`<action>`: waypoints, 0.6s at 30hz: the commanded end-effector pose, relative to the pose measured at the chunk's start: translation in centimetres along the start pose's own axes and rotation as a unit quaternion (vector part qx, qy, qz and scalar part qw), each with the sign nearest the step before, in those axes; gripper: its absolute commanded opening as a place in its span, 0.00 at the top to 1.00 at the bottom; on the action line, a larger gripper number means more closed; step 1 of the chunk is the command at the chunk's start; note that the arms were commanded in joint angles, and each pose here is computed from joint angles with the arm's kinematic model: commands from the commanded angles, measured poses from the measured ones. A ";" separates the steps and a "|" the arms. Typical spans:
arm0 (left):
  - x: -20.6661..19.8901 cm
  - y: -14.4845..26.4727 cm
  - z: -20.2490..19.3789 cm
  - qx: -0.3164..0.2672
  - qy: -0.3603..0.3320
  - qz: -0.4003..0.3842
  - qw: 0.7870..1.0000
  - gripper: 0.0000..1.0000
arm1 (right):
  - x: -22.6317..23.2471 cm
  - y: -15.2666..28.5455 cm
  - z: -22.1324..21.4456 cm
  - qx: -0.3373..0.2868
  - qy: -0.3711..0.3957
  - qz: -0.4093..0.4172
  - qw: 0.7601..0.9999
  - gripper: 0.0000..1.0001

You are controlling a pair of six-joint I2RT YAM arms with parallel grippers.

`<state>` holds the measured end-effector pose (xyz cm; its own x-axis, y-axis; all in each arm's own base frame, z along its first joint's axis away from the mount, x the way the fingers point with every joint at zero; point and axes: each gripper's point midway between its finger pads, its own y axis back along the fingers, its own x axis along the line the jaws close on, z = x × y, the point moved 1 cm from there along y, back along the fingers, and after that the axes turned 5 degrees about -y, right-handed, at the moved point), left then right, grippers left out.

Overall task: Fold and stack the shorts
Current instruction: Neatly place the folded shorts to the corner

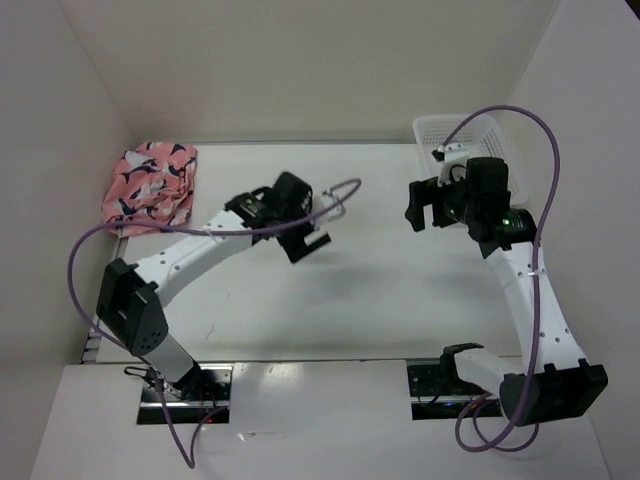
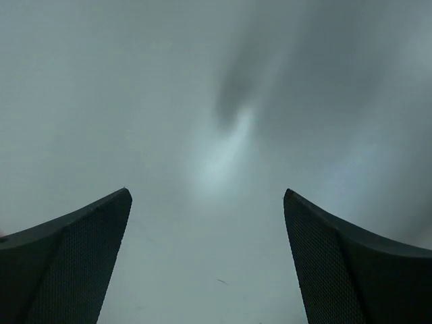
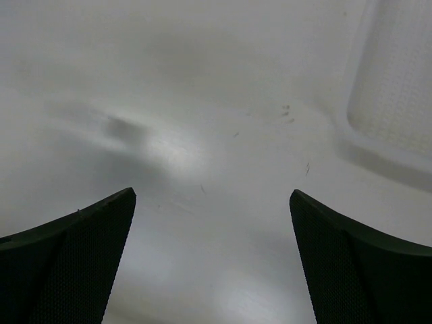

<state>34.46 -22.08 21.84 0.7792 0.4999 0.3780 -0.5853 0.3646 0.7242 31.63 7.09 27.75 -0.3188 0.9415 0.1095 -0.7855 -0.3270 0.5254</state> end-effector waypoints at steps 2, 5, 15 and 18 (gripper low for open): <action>-9.5 -2.6 -5.3 0.058 0.060 -0.178 0.980 0.00 | 0.4 3.6 -4.4 0.053 -0.015 -0.026 0.998 0.00; -16.1 -3.5 -4.7 0.059 0.020 -0.259 0.964 0.00 | -0.4 4.8 -5.0 0.039 -0.055 -0.069 0.995 0.00; -26.0 -7.7 -2.1 0.092 -0.094 -0.315 0.940 0.00 | -3.3 10.2 -3.6 -0.075 -0.109 -0.198 0.971 0.00; -26.9 -8.5 -1.9 0.095 -0.087 -0.321 0.938 0.00 | -3.5 10.5 -3.5 -0.081 -0.112 -0.202 0.970 0.00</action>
<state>16.86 -35.98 3.65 0.9948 0.0399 -0.0933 0.0732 0.3535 0.9326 22.46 0.90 30.01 0.0803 0.9909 0.1080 -0.9012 0.0258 0.4326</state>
